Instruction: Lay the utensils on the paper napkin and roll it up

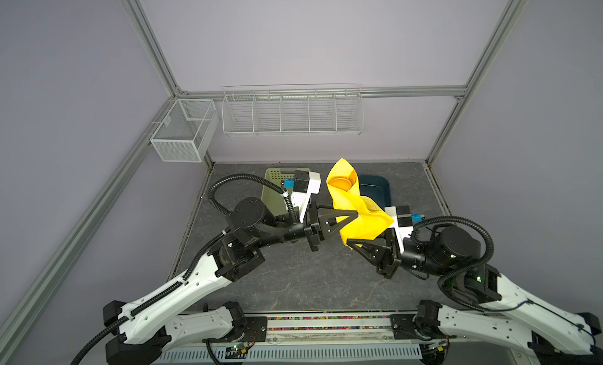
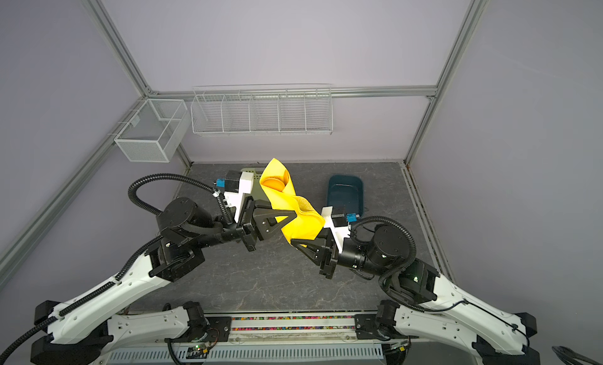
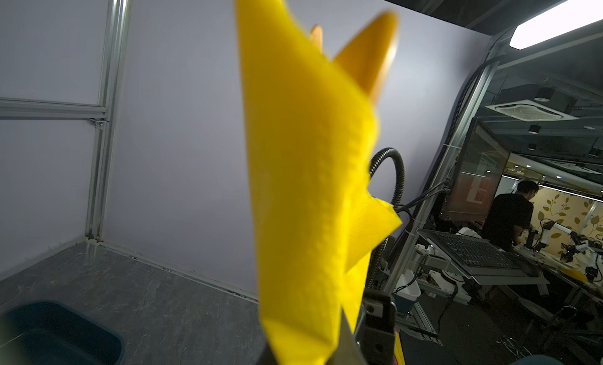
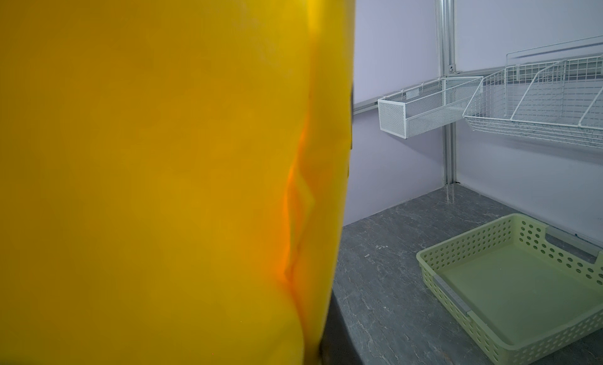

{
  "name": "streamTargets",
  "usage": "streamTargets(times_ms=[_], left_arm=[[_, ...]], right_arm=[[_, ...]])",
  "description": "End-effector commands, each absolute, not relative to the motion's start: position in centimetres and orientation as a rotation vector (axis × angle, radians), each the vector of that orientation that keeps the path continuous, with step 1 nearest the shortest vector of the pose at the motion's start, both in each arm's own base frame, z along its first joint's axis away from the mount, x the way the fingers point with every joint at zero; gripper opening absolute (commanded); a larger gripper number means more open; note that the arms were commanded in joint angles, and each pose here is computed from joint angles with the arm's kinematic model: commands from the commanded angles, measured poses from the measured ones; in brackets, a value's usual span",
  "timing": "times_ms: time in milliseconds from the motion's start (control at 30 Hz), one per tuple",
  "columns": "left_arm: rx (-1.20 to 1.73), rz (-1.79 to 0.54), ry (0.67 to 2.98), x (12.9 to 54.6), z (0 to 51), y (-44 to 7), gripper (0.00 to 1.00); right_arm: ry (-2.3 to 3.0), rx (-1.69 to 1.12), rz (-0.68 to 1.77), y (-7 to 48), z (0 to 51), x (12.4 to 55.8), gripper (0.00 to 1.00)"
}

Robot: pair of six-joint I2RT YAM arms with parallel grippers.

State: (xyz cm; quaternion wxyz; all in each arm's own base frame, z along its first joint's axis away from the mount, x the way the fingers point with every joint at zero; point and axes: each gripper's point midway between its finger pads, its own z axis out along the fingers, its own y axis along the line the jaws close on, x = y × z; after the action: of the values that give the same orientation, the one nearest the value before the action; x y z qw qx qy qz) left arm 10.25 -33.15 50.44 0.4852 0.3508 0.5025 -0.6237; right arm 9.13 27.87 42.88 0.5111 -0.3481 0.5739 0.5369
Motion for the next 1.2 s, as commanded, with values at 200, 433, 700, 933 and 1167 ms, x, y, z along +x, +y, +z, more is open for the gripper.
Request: streamTargets(times_ms=[200,433,700,933,1167], left_arm=[[0.789,-1.483,1.182,10.8,52.2,-32.0,0.01],[0.777,-1.477,1.186,11.0,52.2,-31.9,0.0],[0.78,-1.485,1.18,10.9,52.2,-31.9,0.0],[0.769,-1.495,1.152,10.5,52.8,-31.3,0.0],[0.761,-1.491,1.152,10.6,52.8,-31.2,0.0]], right_arm=[[1.325,-0.808,1.281,26.0,45.0,8.5,0.44],[1.309,-0.762,1.258,24.6,45.6,8.7,0.34],[1.317,-0.758,1.248,24.6,45.6,8.8,0.06],[1.352,-0.737,1.217,24.5,44.5,9.4,0.06],[1.366,-0.714,1.186,24.0,44.2,9.8,0.06]])
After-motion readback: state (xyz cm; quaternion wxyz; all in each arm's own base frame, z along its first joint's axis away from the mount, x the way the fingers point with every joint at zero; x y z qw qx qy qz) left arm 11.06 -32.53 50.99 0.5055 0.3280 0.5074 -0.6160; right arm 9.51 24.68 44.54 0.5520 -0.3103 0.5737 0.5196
